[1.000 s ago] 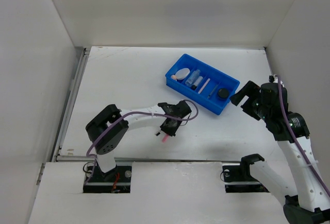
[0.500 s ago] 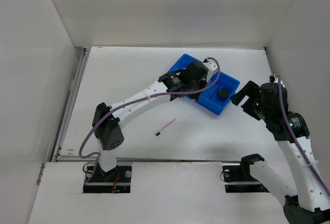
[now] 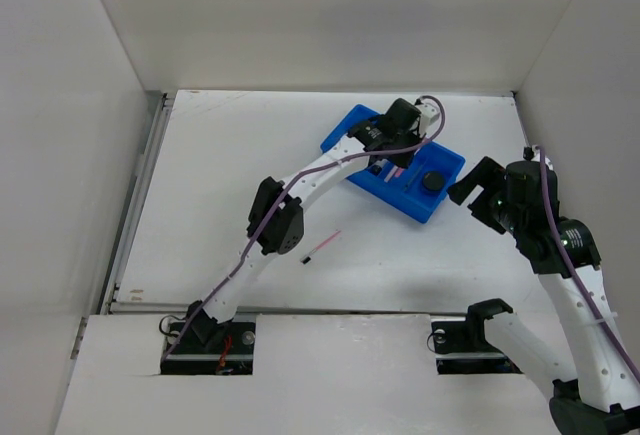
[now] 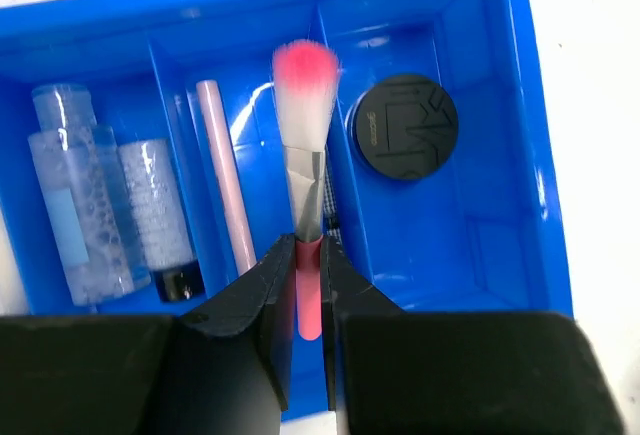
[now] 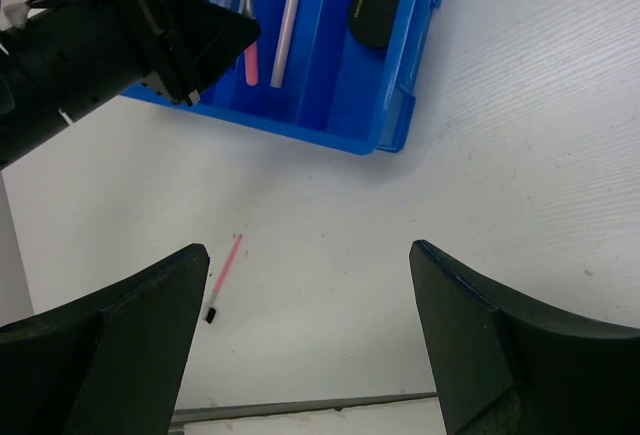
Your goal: Organize the makeup
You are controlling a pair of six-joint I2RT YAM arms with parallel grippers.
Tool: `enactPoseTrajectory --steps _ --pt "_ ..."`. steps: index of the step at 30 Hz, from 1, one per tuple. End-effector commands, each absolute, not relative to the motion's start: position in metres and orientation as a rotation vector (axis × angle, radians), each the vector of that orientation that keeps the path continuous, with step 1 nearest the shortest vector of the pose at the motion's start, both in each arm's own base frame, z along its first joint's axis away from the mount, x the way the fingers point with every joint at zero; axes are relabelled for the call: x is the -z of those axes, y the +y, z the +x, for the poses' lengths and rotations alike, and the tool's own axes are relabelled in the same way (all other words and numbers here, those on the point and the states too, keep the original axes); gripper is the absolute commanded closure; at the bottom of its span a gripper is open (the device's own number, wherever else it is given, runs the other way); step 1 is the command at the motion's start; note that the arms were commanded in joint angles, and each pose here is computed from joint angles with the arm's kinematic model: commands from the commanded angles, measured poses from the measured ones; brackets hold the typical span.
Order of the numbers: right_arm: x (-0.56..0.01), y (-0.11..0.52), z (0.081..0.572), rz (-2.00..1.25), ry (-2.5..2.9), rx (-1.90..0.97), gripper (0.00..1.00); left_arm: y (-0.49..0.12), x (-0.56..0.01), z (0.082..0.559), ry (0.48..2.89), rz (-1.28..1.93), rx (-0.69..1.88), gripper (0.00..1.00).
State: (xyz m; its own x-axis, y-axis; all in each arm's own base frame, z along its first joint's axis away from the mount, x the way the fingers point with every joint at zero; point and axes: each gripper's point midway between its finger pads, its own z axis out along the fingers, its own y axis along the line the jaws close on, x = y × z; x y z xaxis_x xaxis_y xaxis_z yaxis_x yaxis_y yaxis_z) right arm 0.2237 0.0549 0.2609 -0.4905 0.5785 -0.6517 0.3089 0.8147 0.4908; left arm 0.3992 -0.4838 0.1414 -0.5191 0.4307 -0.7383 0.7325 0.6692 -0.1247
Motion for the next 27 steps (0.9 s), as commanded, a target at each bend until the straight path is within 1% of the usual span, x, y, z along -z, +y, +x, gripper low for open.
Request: enactPoseTrajectory --steps 1,2,3,4,5,6,7,9,10,11,12,14,15,16,17,18,19,20,21,22,23,24,25,26,27 --pt "-0.268 0.054 0.227 0.66 2.077 -0.407 0.12 -0.498 -0.184 0.41 2.067 0.868 0.633 1.0" --pt "-0.268 0.054 0.227 0.66 2.077 -0.407 0.12 -0.498 -0.177 0.413 2.072 0.862 0.619 1.0" --pt "-0.268 0.054 0.227 0.66 2.077 -0.407 0.12 -0.496 -0.18 0.42 2.068 0.835 0.624 0.97" --pt "-0.268 0.054 0.227 0.66 2.077 -0.407 0.12 -0.495 -0.174 0.422 2.077 0.831 0.609 0.91" --pt "-0.266 0.054 0.226 0.662 2.087 -0.401 0.12 -0.491 -0.174 0.426 2.08 0.821 0.604 0.82" --pt "-0.266 0.054 0.226 0.662 2.087 -0.401 0.12 -0.49 -0.174 0.427 2.085 0.807 0.6 0.71" --pt "-0.266 0.054 0.226 0.662 2.087 -0.401 0.12 -0.49 -0.174 0.427 2.085 0.807 0.599 0.44" --pt "-0.264 0.054 0.224 0.663 2.095 -0.397 0.12 -0.488 -0.186 0.425 2.074 0.803 0.604 0.24" --pt "-0.269 0.054 0.224 0.661 2.085 -0.402 0.12 -0.486 -0.187 0.423 2.081 0.805 0.601 0.18" --pt "-0.269 0.054 0.224 0.661 2.085 -0.402 0.12 -0.483 -0.211 0.421 2.045 0.793 0.616 0.15" --pt "-0.269 0.054 0.224 0.661 2.085 -0.402 0.12 -0.478 -0.216 0.416 2.052 0.795 0.613 0.13" --pt "-0.272 0.052 0.225 0.664 2.073 -0.397 0.12 -0.466 -0.214 0.404 2.095 0.797 0.603 0.13" --pt "-0.274 0.052 0.224 0.662 2.064 -0.402 0.12 -0.452 -0.246 0.395 2.06 0.778 0.606 0.18" --pt "-0.273 0.052 0.222 0.664 2.073 -0.397 0.12 -0.441 -0.248 0.39 2.07 0.755 0.544 0.28" --pt "-0.273 0.05 0.222 0.668 2.069 -0.388 0.12 -0.421 -0.218 0.381 2.156 0.751 0.468 0.39" --pt "-0.275 0.05 0.221 0.667 2.059 -0.393 0.12 -0.409 -0.216 0.373 2.17 0.746 0.424 0.51" --pt "-0.271 0.049 0.219 0.667 2.063 -0.391 0.12 -0.393 -0.235 0.359 2.149 0.729 0.389 0.72" --pt "-0.271 0.049 0.219 0.667 2.063 -0.391 0.12 -0.365 -0.205 0.352 2.225 0.71 0.263 0.78" --pt "-0.268 0.05 0.22 0.668 2.066 -0.389 0.12 -0.355 -0.198 0.339 2.248 0.715 0.227 0.81" --pt "-0.264 0.049 0.22 0.669 2.075 -0.385 0.12 -0.344 -0.208 0.325 2.237 0.706 0.232 0.81" --pt "-0.267 0.052 0.222 0.662 2.068 -0.402 0.12 -0.331 -0.2 0.318 2.26 0.694 0.197 0.78" --pt "-0.267 0.054 0.221 0.656 2.073 -0.414 0.12 -0.312 -0.167 0.302 2.34 0.699 0.154 0.73" --pt "-0.269 0.054 0.223 0.654 2.063 -0.419 0.12 -0.303 -0.168 0.294 2.348 0.681 0.16 0.66" --pt "-0.271 0.056 0.224 0.647 2.058 -0.434 0.12 -0.291 -0.158 0.286 2.389 0.665 0.118 0.57" --pt "-0.271 0.056 0.224 0.647 2.058 -0.435 0.12 -0.278 -0.137 0.276 2.457 0.668 0.089 0.43"
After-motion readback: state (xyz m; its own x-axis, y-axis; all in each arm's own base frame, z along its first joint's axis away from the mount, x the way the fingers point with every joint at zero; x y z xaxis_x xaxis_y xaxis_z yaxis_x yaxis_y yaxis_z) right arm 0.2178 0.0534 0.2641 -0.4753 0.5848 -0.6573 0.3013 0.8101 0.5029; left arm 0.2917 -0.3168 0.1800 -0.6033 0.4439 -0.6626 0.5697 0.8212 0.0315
